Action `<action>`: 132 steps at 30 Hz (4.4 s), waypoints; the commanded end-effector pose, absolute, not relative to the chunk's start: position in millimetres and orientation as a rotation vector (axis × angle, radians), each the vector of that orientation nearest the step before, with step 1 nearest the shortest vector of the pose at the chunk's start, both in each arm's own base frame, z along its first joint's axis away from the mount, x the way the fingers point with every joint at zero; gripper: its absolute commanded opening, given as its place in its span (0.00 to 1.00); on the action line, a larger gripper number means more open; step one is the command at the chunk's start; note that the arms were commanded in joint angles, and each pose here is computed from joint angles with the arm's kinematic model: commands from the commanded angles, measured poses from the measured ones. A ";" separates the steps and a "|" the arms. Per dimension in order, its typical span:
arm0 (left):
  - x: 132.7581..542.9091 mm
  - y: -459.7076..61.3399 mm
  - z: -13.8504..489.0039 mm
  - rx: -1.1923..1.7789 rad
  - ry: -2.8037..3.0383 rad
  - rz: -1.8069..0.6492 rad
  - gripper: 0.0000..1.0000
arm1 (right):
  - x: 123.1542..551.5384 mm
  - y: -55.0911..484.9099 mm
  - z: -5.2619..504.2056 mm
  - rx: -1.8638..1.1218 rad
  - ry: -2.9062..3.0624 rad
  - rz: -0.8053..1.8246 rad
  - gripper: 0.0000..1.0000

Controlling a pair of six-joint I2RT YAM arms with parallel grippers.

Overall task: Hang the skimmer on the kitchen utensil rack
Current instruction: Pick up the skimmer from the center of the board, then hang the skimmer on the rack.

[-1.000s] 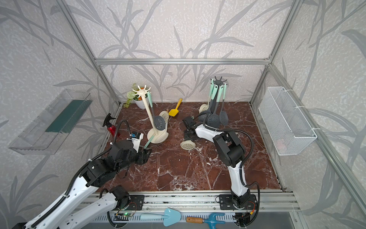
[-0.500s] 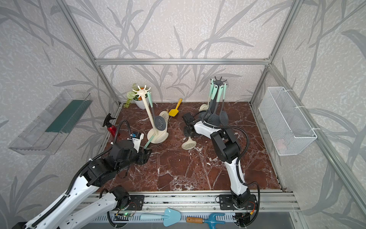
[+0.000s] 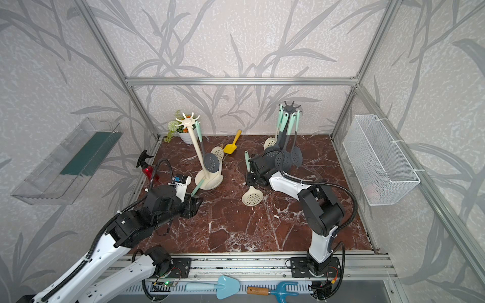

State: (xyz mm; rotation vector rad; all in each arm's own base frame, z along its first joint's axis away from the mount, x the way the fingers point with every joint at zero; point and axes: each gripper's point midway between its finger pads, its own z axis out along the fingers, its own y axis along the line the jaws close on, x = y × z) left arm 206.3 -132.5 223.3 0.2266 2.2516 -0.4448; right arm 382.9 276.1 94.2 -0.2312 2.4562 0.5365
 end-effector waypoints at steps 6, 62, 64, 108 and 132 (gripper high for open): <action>214.0 -153.2 239.7 0.184 2.175 -0.602 0.61 | 367.6 300.7 179.3 -0.386 2.084 0.716 0.00; 265.4 -31.6 234.3 -0.220 2.204 -0.151 0.69 | 294.1 407.1 342.5 -0.744 1.620 0.834 0.00; 265.0 -36.5 236.6 -0.198 2.192 -0.184 0.71 | 296.2 408.9 341.1 -0.743 1.631 0.828 0.00; 258.5 -54.7 246.4 -0.103 2.130 -0.308 0.97 | 323.6 425.4 317.1 -0.744 1.743 0.788 0.00; 258.3 -55.2 246.5 -0.105 2.125 -0.314 0.95 | 352.0 435.0 304.4 -0.736 1.906 1.091 0.00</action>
